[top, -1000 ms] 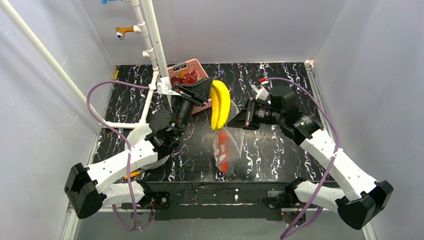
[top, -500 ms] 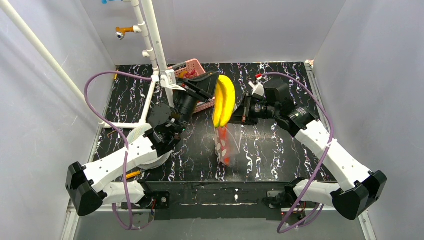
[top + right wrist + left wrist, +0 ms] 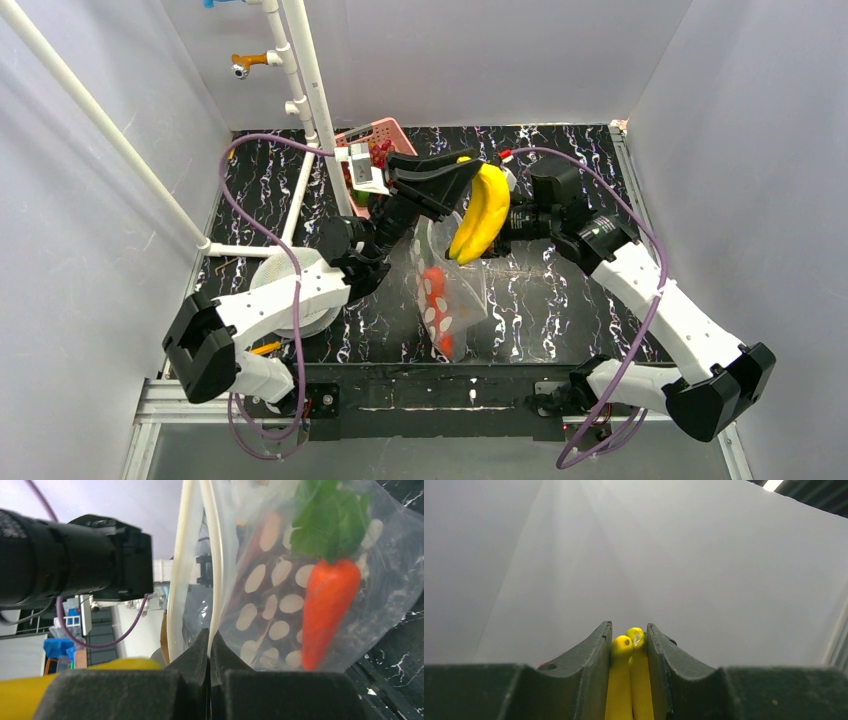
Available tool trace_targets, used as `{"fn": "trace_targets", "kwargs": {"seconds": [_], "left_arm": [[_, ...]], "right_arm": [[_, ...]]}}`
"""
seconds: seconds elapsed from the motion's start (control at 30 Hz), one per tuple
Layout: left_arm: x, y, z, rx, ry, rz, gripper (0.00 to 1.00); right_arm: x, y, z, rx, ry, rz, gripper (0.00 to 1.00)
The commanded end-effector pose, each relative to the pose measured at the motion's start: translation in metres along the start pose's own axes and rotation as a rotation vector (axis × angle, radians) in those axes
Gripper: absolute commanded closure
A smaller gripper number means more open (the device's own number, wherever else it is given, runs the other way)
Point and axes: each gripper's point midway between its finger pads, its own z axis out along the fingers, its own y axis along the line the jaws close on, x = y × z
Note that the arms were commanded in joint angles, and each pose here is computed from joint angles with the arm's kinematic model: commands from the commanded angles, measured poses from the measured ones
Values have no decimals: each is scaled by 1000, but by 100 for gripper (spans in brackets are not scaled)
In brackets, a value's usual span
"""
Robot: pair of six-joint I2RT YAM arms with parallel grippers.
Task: Place the food in the zip-top bag and seal the zipper
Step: Place the fake fruit in the zipper food storage bag.
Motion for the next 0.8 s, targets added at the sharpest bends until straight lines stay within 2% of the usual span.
{"fn": "trace_targets", "kwargs": {"seconds": [0.0,0.43,0.47,0.5,0.77], "left_arm": [[-31,-37,4,193,-122,59,100],[-31,-22,2,222,-120,97,100],[-31,-21,1,221,-117,99,100],[-29,-20,0,223,-110,103,100],[-21,-2,-14,157,-91,113,100]], "right_arm": [[4,46,-20,-142,-2,-75,99],[10,51,-25,-169,13,-60,99],[9,53,-25,-174,11,-63,51],[9,55,-26,-179,12,-66,96],[6,64,-28,-211,2,-64,99]]}}
